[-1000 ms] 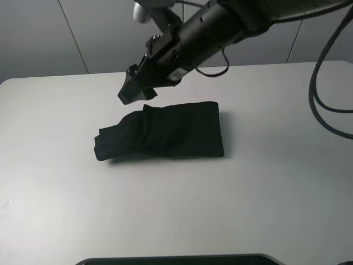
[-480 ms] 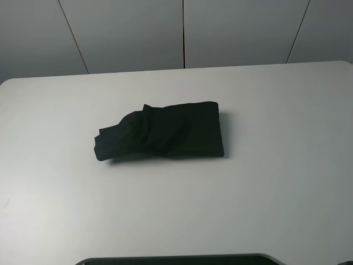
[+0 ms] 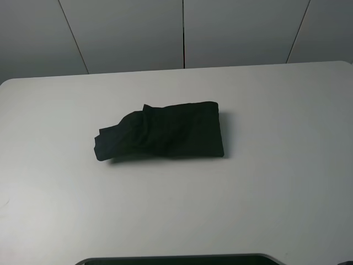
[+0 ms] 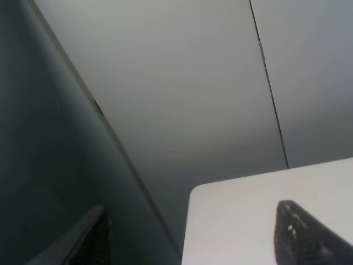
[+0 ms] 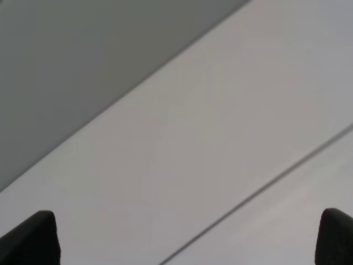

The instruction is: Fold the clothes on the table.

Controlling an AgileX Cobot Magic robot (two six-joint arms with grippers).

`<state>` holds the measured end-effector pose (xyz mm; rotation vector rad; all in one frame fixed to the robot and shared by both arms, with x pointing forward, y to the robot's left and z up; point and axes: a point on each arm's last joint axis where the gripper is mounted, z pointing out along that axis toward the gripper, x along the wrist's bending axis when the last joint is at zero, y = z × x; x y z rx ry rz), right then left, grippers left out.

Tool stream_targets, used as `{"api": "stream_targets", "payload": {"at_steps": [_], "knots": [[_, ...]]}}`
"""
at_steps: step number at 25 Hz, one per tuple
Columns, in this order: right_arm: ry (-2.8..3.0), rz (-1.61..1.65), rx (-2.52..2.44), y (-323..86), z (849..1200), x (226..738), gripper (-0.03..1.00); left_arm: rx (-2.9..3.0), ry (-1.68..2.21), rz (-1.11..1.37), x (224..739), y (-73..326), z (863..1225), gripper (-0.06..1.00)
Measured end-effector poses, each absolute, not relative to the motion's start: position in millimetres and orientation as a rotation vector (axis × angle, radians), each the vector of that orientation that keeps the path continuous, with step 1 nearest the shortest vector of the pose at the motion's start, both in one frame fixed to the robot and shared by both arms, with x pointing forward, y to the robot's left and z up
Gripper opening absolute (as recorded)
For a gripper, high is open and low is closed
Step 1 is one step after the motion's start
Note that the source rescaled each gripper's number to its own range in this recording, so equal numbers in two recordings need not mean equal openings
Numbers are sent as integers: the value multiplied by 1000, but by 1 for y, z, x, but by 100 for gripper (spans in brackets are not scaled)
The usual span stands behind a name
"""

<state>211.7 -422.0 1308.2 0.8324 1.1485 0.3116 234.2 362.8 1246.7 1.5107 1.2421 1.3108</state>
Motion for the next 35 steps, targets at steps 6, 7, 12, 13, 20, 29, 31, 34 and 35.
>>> {"api": "stream_targets", "payload": {"at_steps": [6,7,12,13,20,29,31,34,35], "knots": [[941,425,943,-468,1274,126,100,1383,1246,1321,199,378,1241,81],[909,436,961,-469,1267,111,100,1362,1238,1341,190,382,1239,81],[836,495,1004,-445,1246,62,100,1241,1232,1395,150,390,1228,81],[844,518,1003,-436,1244,58,100,1220,1231,1393,142,389,1225,81],[927,691,980,-344,1237,46,100,1113,1209,1501,91,371,1206,79],[1282,887,1075,-278,1199,126,100,1250,1204,1343,114,341,1180,77],[1366,891,1140,-279,1182,149,100,1317,1251,1304,132,337,1167,77],[1475,852,1256,-283,1152,180,100,1389,1350,1214,159,333,1144,77],[1507,841,1294,-284,1142,188,100,1418,1377,1183,167,331,1136,77]]}}
